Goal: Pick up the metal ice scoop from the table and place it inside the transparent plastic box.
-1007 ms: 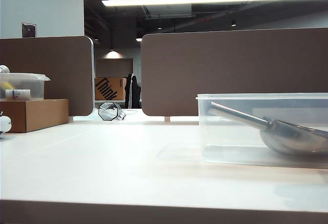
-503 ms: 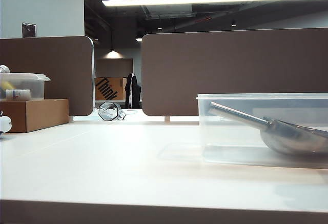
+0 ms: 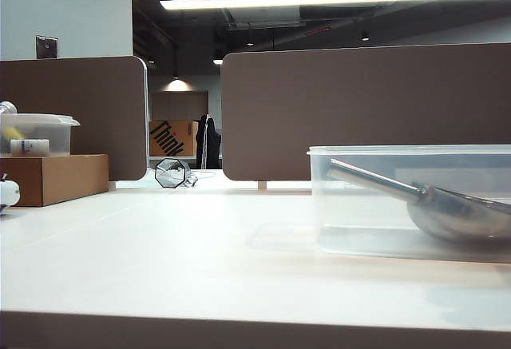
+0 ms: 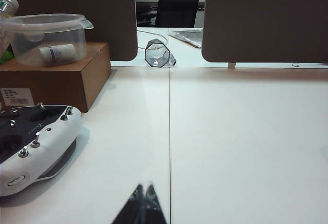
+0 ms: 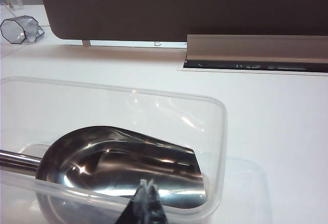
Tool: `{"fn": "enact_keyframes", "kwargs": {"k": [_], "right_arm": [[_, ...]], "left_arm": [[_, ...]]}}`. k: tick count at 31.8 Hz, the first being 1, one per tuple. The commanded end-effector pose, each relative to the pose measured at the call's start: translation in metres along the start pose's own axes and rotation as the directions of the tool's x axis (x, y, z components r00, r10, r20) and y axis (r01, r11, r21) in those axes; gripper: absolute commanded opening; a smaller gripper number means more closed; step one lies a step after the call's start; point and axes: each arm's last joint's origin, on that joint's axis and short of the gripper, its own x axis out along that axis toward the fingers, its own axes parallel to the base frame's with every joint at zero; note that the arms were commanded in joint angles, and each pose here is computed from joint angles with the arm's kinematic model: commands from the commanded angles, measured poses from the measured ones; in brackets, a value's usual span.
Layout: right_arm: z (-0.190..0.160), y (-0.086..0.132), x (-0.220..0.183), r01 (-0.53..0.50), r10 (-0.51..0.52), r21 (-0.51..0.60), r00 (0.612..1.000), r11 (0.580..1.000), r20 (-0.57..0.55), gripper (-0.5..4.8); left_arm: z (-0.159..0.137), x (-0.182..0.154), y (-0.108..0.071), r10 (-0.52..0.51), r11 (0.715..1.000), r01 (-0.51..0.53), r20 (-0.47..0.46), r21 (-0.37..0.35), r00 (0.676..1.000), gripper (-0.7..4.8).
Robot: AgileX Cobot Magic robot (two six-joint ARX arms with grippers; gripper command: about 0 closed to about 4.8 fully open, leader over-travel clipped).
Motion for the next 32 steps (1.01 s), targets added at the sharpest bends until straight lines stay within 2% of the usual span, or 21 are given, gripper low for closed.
{"fn": "enact_keyframes", "kwargs": {"k": [1, 6, 32], "right_arm": [[0.0020, 0.0002, -0.0001, -0.002, 0.002, -0.002, 1.000, 1.000, 0.017, -0.01], [0.0020, 0.0002, -0.0001, -0.002, 0.002, -0.002, 1.000, 1.000, 0.017, -0.01], [0.0020, 0.0002, -0.0001, -0.002, 0.002, -0.002, 1.000, 1.000, 0.018, -0.01]], "left_arm": [[0.0010, 0.0002, 0.0035, 0.038, 0.999, -0.038, 0.011, -0.005, 0.999, -0.04], [0.0017, 0.0001, 0.0080, 0.079, 0.997, -0.079, 0.019, -0.011, 0.997, -0.04], [0.0005, 0.0001, 0.0080, 0.080, 0.997, -0.080, 0.006, -0.009, 0.997, -0.04]]}}
